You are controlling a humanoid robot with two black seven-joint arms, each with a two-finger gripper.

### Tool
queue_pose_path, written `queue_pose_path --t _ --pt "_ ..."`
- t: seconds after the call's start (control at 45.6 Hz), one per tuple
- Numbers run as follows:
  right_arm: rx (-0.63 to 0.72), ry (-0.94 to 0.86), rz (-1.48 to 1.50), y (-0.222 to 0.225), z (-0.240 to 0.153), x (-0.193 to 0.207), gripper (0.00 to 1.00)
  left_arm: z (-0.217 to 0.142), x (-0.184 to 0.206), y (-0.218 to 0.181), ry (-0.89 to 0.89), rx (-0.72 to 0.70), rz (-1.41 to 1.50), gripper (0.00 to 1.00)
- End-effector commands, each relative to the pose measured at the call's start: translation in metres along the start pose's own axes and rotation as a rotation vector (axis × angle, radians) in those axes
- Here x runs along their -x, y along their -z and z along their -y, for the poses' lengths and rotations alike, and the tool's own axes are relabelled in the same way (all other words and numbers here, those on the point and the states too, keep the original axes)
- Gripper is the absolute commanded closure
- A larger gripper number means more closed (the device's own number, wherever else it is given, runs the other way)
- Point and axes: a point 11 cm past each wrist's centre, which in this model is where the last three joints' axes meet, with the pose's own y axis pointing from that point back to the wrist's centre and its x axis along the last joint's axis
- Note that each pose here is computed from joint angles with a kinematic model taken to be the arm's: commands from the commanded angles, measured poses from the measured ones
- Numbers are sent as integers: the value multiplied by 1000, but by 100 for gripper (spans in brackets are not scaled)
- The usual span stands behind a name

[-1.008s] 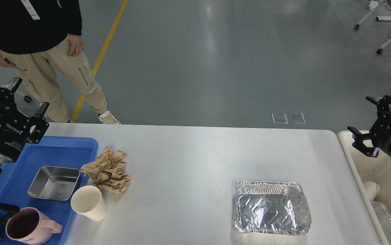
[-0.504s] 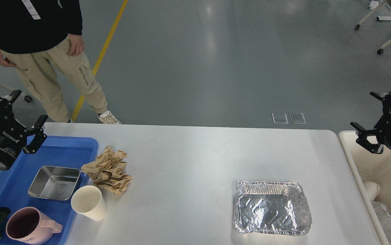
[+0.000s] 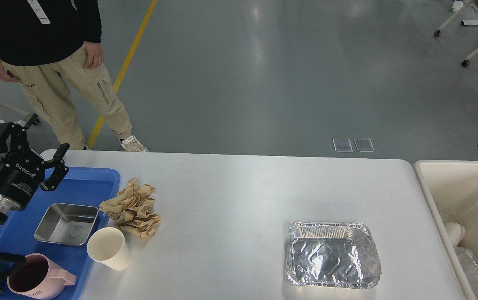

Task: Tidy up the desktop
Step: 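Lower the right gripper toward the table beside the foil tray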

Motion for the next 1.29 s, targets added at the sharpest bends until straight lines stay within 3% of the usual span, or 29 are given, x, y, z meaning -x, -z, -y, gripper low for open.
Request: queue_pose_path --t 0.0,0.175,0.307,0.592,0.898,1.271 --pt "87 66 -171 3 -18 1 0 -1 -1 1 -1 -4 4 3" --pt "235 150 -306 -9 -43 13 0 -1 2 6 2 -9 -6 3" --pt "422 227 -407 -39 -75 20 0 1 5 8 10 -15 -5 3" --pt "678 239 -418 -89 -133 15 0 3 12 15 23 -17 -15 3" --pt "714 194 -425 -86 -153 14 0 7 17 18 32 -16 -28 3" --pt "636 213 -421 -103 -125 30 0 6 15 19 25 -15 -26 3"
